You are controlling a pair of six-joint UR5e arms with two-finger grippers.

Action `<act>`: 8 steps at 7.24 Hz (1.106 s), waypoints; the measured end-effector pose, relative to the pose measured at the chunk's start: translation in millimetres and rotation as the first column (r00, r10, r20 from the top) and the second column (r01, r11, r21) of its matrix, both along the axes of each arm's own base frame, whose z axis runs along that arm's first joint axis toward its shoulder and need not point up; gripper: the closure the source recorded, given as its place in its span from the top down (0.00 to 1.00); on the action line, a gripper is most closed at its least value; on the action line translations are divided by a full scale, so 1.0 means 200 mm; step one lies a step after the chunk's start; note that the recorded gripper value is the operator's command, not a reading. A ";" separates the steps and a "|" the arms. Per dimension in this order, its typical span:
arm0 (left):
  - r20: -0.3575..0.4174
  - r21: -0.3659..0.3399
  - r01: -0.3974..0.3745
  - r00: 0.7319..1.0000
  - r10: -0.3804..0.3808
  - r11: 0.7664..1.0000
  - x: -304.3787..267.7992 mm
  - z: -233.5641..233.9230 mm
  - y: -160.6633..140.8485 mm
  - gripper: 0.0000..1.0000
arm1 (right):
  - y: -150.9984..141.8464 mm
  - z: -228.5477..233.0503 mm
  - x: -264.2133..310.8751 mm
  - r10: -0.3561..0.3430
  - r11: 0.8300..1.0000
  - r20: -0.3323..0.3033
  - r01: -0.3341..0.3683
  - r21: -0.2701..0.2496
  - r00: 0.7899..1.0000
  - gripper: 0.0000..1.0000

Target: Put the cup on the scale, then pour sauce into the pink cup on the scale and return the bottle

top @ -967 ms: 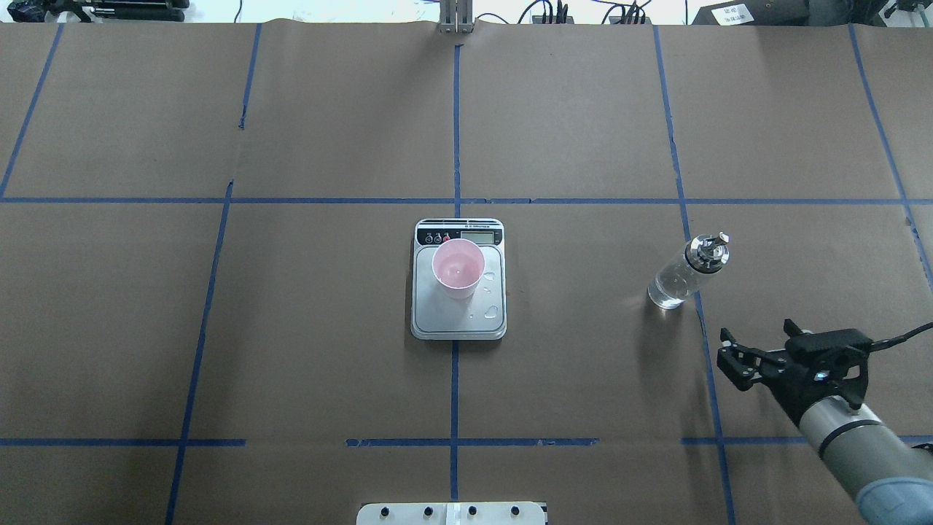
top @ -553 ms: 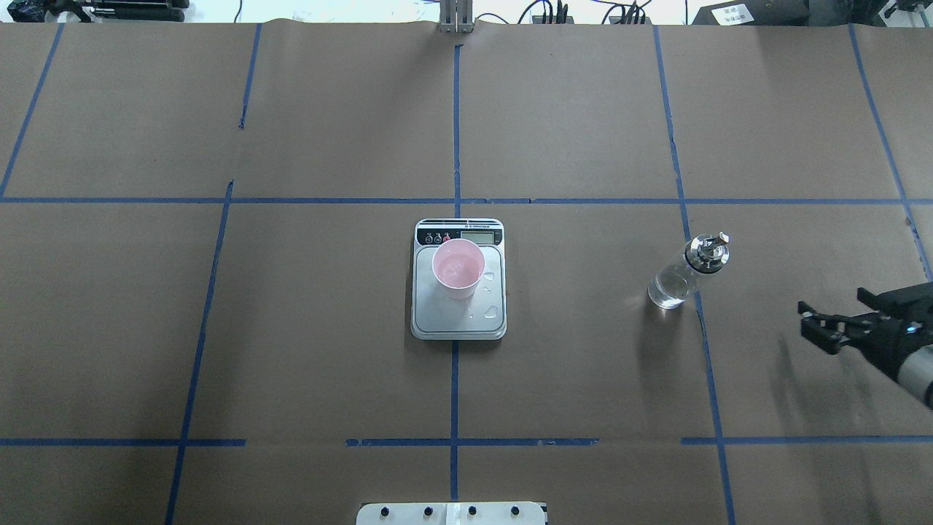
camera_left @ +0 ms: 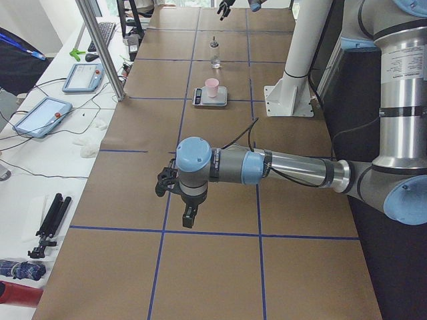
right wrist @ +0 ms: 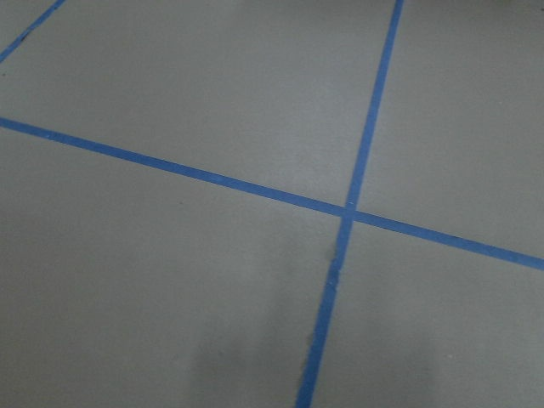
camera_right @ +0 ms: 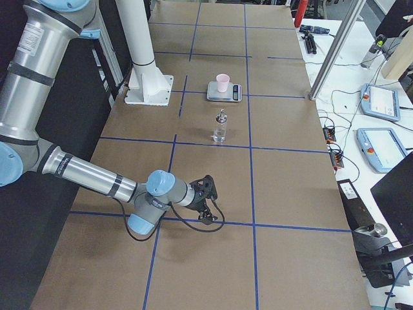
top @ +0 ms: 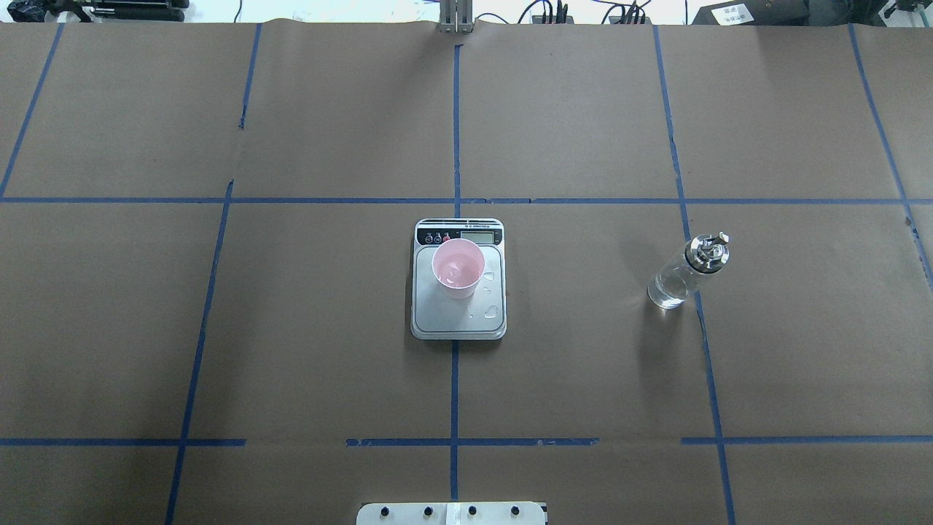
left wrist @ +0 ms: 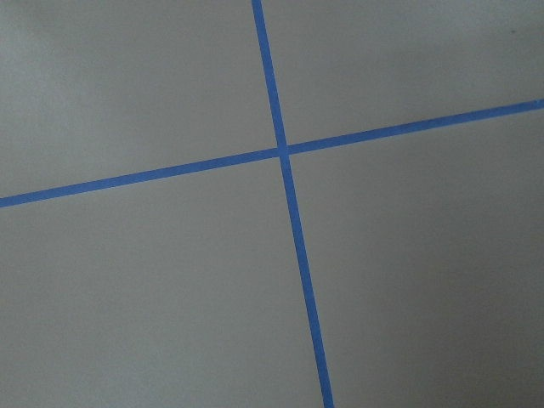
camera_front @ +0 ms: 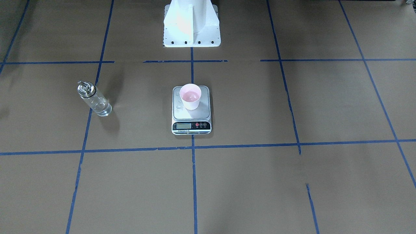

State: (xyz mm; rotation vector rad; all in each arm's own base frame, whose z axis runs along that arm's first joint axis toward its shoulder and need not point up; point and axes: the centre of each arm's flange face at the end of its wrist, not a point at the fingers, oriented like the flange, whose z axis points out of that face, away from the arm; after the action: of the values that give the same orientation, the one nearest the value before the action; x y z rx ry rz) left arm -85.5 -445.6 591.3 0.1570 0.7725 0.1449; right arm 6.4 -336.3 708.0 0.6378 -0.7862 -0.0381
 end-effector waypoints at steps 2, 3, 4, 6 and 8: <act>0.000 0.005 -0.001 1.000 0.001 1.000 0.00 -0.01 -0.01 1.00 | -0.16 -0.03 0.21 -0.033 0.996 0.029 0.035 -0.078 0.999 1.00; 0.000 0.008 -0.001 1.000 0.001 1.000 0.00 -0.02 -0.01 1.00 | -0.30 -0.06 0.23 -0.057 0.990 0.018 0.059 -0.125 0.998 1.00; 0.001 0.011 -0.001 1.000 0.001 1.000 0.00 -0.02 -0.02 1.00 | -0.48 -0.11 0.26 -0.085 0.978 -0.002 0.083 -0.192 0.996 1.00; 0.000 0.010 -0.002 1.000 0.002 1.000 0.00 -0.02 -0.03 1.00 | -0.83 -0.26 0.42 -0.194 0.930 -0.087 0.155 -0.332 0.977 1.00; 0.000 0.008 -0.005 1.000 0.004 1.000 0.01 -0.02 -0.03 1.00 | -0.84 -0.22 0.52 -0.267 0.835 -0.074 0.193 -0.516 0.961 1.00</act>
State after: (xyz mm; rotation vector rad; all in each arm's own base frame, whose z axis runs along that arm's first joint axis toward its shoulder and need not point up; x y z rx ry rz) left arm -83.5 -450.8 587.7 0.1627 0.7721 0.1523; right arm 110.6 -505.1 664.1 0.0344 -0.6910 -0.0944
